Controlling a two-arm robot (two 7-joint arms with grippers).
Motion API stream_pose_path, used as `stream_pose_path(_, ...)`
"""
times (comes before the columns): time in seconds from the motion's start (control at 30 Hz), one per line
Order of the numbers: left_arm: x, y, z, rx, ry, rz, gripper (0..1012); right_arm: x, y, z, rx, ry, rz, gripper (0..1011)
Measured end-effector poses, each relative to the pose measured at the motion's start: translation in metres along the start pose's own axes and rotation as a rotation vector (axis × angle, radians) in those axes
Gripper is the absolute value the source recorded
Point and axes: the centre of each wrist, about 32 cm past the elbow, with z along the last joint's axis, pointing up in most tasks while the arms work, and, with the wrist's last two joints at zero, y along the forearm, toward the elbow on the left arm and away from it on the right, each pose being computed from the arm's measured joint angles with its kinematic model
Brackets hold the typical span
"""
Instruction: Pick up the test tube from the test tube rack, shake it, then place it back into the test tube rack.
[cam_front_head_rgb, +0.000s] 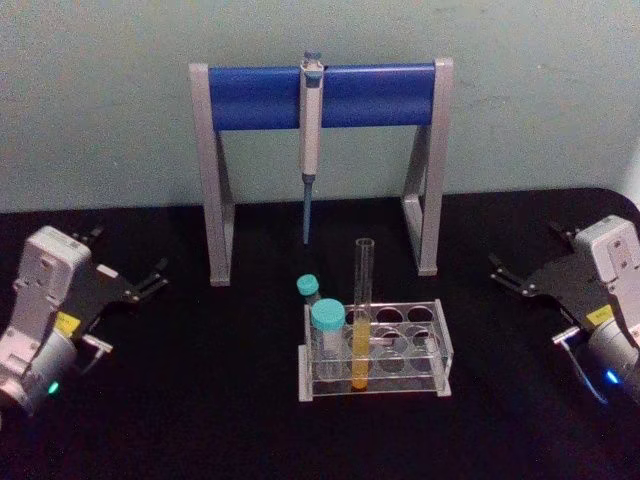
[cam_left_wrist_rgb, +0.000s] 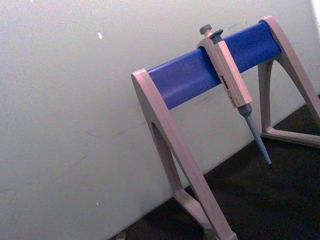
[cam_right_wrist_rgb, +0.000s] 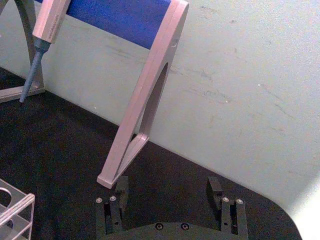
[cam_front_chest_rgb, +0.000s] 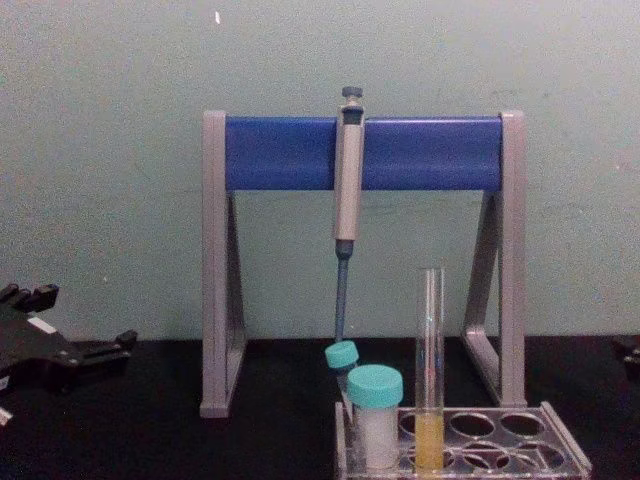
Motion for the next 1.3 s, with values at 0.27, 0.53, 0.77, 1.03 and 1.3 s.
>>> stream_pose_path(0.27,0.0,0.0,0.0,0.0,0.0,0.0,1001,0.0003,0.0,0.0001,0.001,-0.001,0.0,1000)
stream_pose_path(0.53,0.0,0.0,0.0,0.0,0.0,0.0,1001,0.0004,0.0,0.0001,0.001,-0.001,0.0,1000)
stream_pose_path(0.77,0.0,0.0,0.0,0.0,0.0,0.0,1001,0.0004,0.0,0.0001,0.001,-0.001,0.0,1000)
stream_pose_path(1.03,0.0,0.0,0.0,0.0,0.0,0.0,1001,0.0004,0.0,0.0001,0.0,-0.001,0.0,1000)
stream_pose_path(1.3,0.0,0.0,0.0,0.0,0.0,0.0,1001,0.0004,0.0,0.0001,0.0,-0.001,0.0,1000)
